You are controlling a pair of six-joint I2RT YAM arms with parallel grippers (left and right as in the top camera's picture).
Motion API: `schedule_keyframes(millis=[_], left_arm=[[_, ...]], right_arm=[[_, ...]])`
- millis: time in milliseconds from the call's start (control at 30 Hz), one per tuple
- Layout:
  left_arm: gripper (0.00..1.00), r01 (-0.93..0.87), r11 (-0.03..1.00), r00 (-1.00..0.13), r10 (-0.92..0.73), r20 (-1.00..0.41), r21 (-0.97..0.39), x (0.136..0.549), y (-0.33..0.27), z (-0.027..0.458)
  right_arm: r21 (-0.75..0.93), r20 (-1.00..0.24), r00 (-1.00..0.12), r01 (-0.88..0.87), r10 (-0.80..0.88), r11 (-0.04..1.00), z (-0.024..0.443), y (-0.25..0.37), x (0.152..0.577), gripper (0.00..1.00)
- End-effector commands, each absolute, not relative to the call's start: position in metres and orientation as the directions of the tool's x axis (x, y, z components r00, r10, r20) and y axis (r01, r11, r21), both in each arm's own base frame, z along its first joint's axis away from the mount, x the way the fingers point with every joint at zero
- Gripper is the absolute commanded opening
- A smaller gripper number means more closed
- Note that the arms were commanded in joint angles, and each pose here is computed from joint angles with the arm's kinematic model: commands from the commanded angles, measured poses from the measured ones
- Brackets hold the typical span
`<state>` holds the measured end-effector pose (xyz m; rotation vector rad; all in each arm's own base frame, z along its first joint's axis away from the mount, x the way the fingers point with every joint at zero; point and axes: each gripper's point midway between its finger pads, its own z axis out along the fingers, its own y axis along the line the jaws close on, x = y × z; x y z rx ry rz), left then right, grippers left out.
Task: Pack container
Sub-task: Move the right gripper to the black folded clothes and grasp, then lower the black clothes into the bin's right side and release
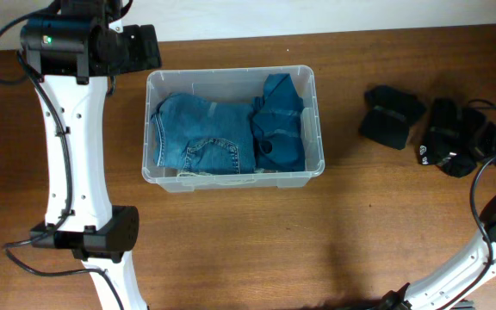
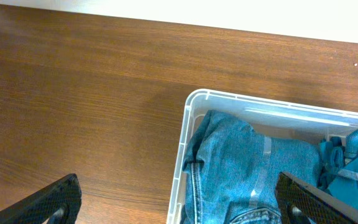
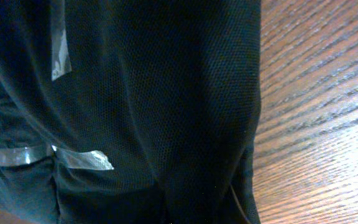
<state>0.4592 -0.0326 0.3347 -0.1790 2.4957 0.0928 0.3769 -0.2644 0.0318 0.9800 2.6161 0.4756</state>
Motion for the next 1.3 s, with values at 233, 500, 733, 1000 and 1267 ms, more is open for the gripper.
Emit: schedule_keyframes(millis=[233,500,733,1000,1267], left_arm=[[0.99,-0.182,0.981,-0.769,-0.098,-0.631,0.069,0.468,-0.020,0.339],[0.99,-0.181,0.981,-0.774,-0.098,-0.626,0.071,0.467,-0.020,0.338],[0.99,-0.180,0.981,-0.789,-0.096,-0.607,0.079,0.462,-0.019,0.335],[0.99,-0.179,0.981,-0.791,-0.095,-0.605,0.080,0.461,-0.019,0.334],[0.99,-0.178,0.980,-0.799,-0.094,-0.594,0.084,0.459,-0.019,0.332]], right_arm=[[0.550,-0.357,-0.797,0.242,0.487,0.799,0.148,-0.193,0.422,0.04],[0.406,-0.670,-0.738,-0.280,0.075,0.870,0.320,-0.030,0.435,0.04],[0.471,-0.587,-0.809,-0.304,0.037,0.828,0.322,0.081,0.430,0.04],[0.438,-0.365,-0.922,-0.050,0.127,0.898,0.253,0.157,0.423,0.04],[0.311,-0.277,-0.945,0.082,0.173,0.947,0.164,0.173,0.411,0.04]])
